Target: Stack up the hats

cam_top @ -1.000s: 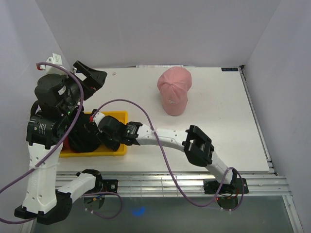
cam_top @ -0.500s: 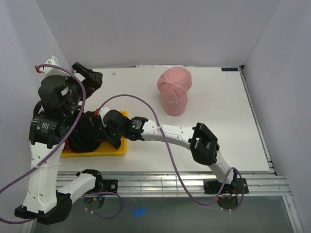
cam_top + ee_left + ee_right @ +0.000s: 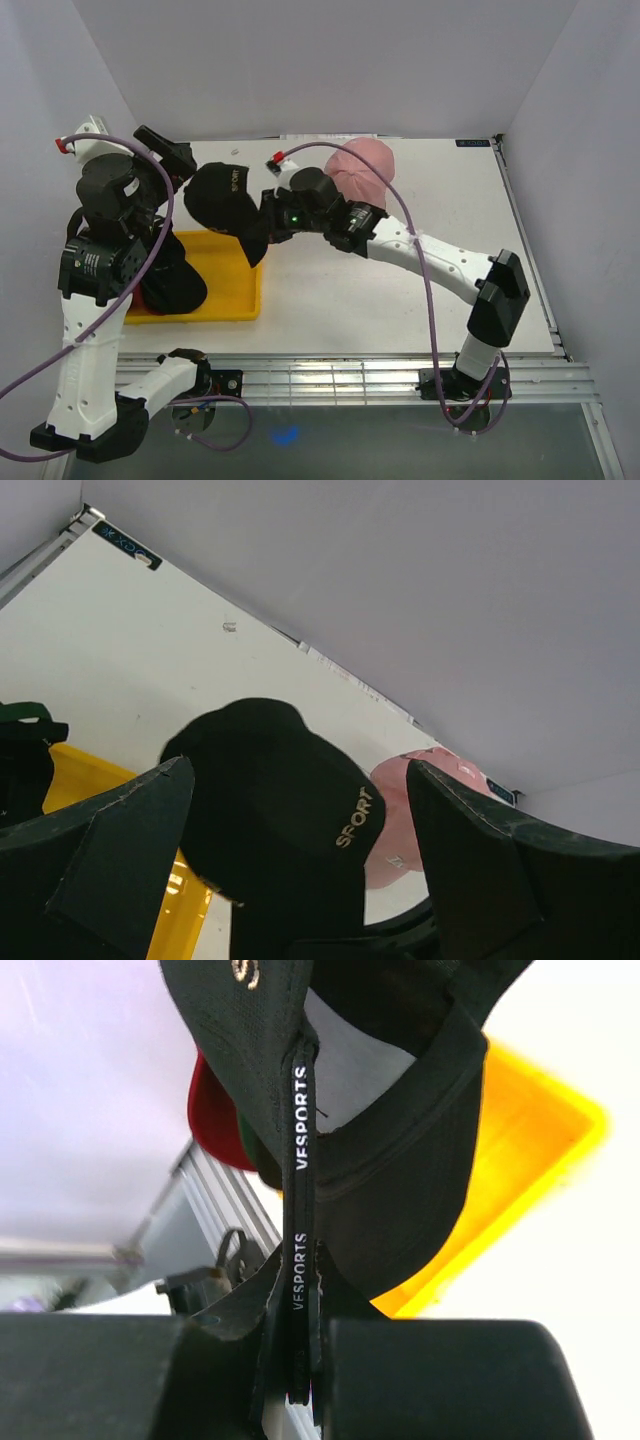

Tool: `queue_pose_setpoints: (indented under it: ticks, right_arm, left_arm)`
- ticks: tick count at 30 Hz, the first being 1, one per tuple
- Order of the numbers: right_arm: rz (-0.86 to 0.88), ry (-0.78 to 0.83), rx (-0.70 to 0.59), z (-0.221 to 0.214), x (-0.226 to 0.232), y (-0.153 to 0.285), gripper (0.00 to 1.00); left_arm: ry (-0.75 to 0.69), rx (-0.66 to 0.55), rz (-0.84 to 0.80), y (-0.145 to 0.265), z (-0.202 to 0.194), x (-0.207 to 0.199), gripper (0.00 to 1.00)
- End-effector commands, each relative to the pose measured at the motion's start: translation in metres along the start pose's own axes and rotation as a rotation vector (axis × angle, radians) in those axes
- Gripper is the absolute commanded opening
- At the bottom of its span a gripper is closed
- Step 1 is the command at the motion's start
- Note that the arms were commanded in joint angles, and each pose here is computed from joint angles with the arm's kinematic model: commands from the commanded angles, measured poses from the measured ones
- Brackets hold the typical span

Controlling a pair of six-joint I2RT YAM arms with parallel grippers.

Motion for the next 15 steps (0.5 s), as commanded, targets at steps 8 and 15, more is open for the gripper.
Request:
queue_pose_setpoints:
  ticks: [8, 15]
  right_arm:
    - [0.198, -0.246, -0.358, 0.095, -0.056, 0.089, 0.08]
    - [0.279, -0.375, -0.564, 0.112, -0.099, 0.136, 0.08]
  left_arm:
    - [0.032, -0.087, -0.054, 0.013, 0.032, -0.015, 0.98]
    - [0.035, -0.045, -0.076, 0.011, 0.021, -0.015, 0.98]
Point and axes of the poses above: each gripper's point midway between its finger pads, its own y axis back along the fingers, its own x axis along the line the jaws close on, z = x × y, the point moved 8 cm from there along y, back along the fingers, and after that the axes turned 2 degrees about -y, right-handed, at the moved point
